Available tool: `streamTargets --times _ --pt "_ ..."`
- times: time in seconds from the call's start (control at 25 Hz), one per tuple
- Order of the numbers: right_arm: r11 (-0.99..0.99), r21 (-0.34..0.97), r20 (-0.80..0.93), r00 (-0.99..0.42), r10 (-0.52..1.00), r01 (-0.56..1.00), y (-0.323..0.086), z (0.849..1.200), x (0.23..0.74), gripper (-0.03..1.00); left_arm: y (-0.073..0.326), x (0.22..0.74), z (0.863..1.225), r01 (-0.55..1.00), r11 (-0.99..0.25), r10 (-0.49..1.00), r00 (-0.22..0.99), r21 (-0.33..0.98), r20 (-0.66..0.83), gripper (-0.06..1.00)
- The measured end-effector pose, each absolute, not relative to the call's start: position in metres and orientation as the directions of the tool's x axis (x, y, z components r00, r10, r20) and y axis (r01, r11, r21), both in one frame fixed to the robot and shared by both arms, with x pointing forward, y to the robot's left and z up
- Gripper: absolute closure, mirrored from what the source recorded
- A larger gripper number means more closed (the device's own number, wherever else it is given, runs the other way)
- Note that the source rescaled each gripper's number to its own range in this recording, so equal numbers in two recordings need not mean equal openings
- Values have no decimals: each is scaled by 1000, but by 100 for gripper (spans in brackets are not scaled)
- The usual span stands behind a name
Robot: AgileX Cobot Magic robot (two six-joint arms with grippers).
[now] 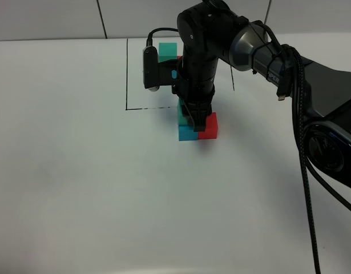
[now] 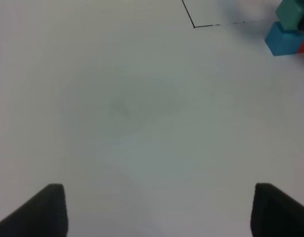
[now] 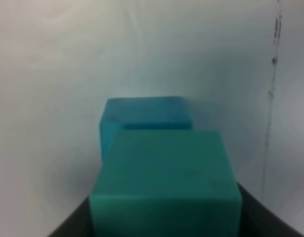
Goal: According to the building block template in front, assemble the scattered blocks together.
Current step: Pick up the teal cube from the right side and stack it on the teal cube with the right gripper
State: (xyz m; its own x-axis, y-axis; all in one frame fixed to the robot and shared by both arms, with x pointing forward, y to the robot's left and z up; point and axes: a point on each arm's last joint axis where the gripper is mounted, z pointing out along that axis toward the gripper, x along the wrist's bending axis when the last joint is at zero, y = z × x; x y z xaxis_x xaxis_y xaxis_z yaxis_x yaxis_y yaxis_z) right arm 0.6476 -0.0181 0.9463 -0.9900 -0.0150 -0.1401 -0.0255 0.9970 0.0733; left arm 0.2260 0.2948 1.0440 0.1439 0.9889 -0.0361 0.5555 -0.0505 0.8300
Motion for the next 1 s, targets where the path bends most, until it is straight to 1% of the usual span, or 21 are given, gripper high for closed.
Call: streamTargets --times 0.28,0.48,1.0 --pt "996 86 -129 -992 -7 -18 -18 947 646 95 295 226 1044 556 -50 989 144 830 -36 3" --pt "998 68 -101 -995 -7 -14 -22 943 640 95 295 226 1044 556 -50 989 144 830 -36 3" --pt "997 72 -109 -994 -14 -22 -22 948 639 95 295 226 1044 556 -50 989 144 830 -36 3"
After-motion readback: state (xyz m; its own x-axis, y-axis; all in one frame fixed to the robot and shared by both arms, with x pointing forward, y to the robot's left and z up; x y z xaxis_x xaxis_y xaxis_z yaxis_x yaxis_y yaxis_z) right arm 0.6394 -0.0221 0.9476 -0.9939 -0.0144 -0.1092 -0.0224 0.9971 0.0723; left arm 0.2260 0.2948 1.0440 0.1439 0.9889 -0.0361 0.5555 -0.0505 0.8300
